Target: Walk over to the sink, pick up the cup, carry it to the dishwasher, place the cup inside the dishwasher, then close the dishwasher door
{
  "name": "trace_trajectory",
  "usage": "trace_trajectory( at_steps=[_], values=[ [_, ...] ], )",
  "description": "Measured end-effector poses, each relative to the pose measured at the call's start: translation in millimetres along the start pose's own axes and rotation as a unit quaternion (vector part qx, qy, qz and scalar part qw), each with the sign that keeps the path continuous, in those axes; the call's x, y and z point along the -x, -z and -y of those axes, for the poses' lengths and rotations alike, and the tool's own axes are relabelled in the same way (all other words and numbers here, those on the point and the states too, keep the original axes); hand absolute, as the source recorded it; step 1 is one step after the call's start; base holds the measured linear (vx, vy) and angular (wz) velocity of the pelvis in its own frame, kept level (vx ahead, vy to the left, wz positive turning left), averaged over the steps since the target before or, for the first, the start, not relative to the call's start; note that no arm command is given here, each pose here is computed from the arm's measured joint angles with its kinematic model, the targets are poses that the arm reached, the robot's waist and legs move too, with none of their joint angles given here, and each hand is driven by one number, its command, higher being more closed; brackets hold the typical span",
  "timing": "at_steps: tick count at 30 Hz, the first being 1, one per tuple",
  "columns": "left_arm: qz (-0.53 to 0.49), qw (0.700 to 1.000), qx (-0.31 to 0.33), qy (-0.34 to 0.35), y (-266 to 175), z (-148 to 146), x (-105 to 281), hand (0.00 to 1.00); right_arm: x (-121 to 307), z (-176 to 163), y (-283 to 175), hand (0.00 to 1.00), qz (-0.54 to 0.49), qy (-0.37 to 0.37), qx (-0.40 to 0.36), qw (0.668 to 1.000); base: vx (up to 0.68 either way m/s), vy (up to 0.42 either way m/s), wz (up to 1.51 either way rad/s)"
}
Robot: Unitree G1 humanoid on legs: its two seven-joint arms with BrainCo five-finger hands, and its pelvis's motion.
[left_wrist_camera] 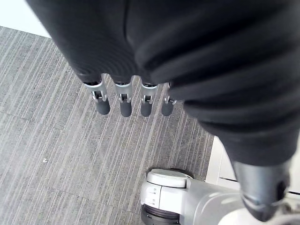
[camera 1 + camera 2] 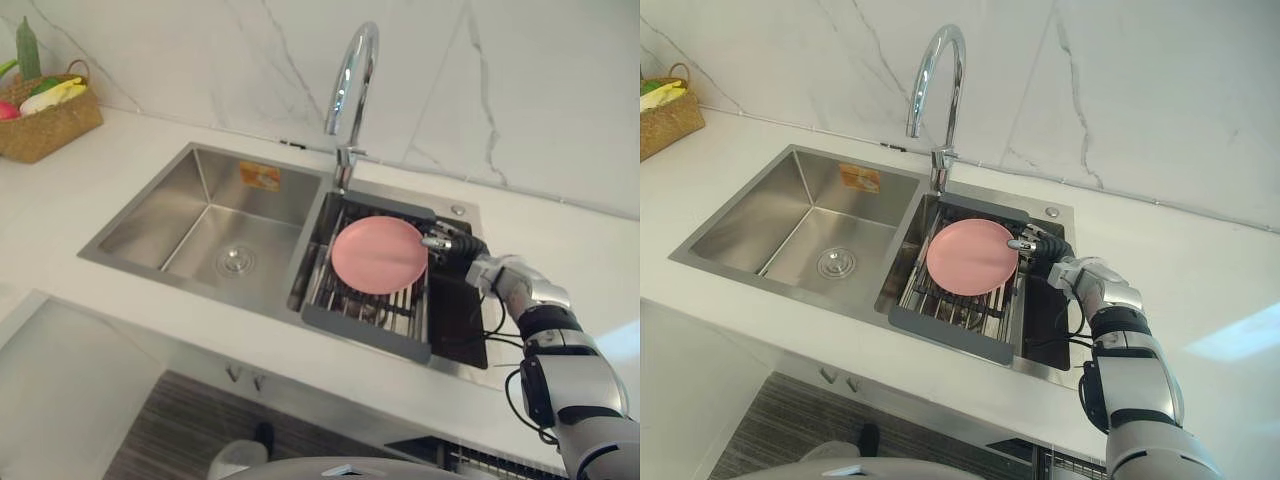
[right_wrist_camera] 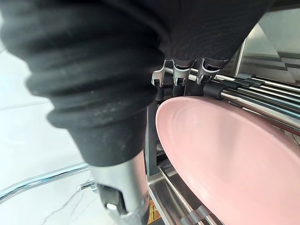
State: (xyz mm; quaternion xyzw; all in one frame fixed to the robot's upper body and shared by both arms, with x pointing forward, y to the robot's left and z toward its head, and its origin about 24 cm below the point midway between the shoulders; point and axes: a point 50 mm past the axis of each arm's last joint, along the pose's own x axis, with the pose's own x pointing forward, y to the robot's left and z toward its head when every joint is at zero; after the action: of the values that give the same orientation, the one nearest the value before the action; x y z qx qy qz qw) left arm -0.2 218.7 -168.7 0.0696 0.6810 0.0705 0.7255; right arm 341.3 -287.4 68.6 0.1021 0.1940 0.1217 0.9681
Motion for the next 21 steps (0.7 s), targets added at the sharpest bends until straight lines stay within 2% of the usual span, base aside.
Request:
trace_trajectory(
  at_steps=[21],
  values=[
    [-0.004,1.000,-0.010,-0.001,3.9,-0.8,-0.3,0.00,-5.5,-6.9,0.1,0.00,-0.051,0.020,-0.101,0.993,-0.03,-0.021,0.01]
  ],
)
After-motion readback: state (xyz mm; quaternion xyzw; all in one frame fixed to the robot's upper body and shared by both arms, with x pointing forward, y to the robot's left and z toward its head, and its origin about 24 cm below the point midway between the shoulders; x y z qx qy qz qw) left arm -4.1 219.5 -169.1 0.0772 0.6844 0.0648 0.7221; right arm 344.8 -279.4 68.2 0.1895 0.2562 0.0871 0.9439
